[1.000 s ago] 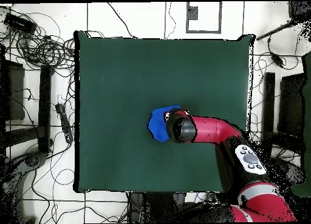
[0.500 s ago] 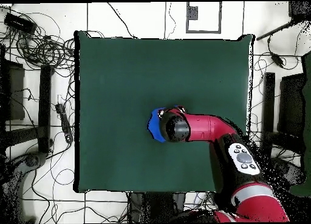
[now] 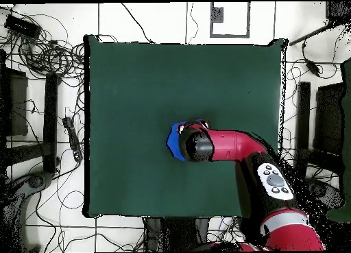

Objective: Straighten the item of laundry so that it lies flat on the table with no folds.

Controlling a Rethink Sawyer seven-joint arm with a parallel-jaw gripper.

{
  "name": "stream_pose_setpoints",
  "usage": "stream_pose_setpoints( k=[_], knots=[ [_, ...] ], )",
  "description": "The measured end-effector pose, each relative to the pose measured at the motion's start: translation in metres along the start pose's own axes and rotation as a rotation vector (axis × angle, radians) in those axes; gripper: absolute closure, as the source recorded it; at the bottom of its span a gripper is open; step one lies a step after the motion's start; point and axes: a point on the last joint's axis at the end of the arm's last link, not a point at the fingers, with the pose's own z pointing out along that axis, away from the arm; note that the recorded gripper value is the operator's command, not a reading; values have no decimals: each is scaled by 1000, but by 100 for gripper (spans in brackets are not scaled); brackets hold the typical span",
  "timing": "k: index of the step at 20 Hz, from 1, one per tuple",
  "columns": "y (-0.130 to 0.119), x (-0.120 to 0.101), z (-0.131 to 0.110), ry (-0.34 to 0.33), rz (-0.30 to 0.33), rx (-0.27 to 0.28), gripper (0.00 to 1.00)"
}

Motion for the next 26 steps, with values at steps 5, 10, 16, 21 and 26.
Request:
stream_pose_setpoints(
  k=[5,10,16,21,26],
  knots=[
    [13,5,3,3,-23,3,0],
    [31,2,3,-10,-56,7,0],
    [32,2,3,-10,-58,6,0],
    [21,4,3,-10,-40,10,0],
    [5,5,1,-13,-15,17,0]
  ],
)
